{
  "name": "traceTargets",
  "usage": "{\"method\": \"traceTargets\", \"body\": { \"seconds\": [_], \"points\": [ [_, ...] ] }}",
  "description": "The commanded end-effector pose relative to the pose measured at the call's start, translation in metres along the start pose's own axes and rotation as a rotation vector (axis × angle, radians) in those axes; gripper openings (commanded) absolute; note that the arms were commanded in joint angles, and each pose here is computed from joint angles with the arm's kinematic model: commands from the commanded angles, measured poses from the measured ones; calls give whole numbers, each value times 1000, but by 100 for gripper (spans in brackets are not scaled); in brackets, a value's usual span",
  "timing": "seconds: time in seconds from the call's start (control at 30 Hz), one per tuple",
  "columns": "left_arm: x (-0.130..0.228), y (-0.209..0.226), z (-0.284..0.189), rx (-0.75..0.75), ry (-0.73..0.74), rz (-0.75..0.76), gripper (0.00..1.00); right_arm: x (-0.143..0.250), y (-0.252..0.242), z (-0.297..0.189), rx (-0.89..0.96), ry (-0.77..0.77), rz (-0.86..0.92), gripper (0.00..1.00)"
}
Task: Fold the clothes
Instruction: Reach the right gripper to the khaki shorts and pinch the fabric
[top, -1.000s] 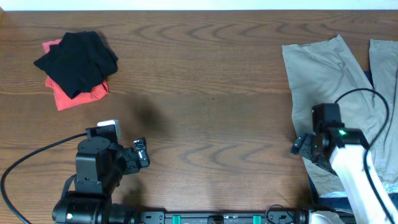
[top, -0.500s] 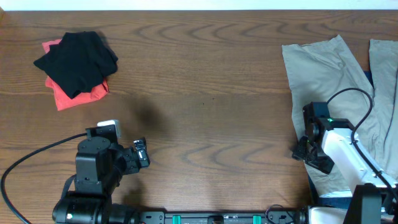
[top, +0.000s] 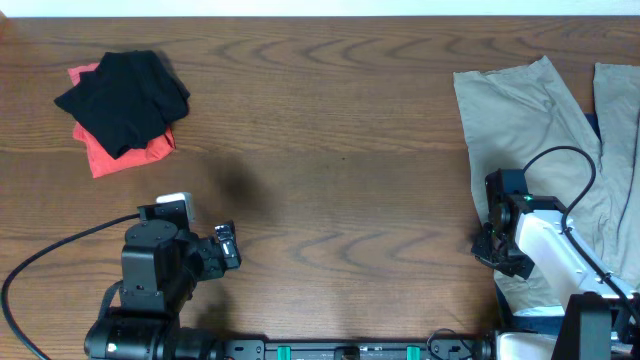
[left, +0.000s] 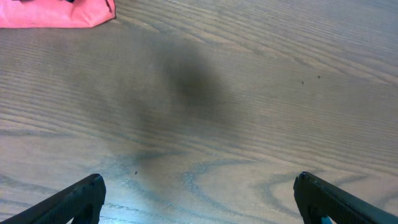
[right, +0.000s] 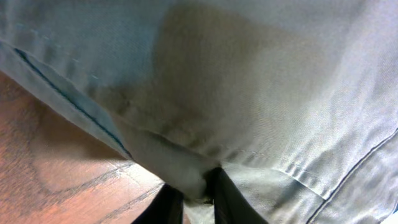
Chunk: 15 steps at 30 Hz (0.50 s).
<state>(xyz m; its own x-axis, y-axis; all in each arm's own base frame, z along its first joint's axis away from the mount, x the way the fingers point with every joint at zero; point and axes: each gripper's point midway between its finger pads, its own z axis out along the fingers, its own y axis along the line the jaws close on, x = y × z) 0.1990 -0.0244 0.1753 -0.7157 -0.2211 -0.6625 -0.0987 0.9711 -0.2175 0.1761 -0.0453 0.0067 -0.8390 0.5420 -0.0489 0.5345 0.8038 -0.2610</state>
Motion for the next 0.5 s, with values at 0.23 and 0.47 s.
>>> {"method": "traceTargets", "body": {
  "seconds": [0.23, 0.47],
  "points": [
    [-6, -3, -5, 10, -18, -4, 98, -6, 4, -7, -2, -14, -8, 21],
    [-9, -4, -5, 14, -30, -4, 98, -4, 7, -10, -20, -2, -8, 14]
  ]
}}
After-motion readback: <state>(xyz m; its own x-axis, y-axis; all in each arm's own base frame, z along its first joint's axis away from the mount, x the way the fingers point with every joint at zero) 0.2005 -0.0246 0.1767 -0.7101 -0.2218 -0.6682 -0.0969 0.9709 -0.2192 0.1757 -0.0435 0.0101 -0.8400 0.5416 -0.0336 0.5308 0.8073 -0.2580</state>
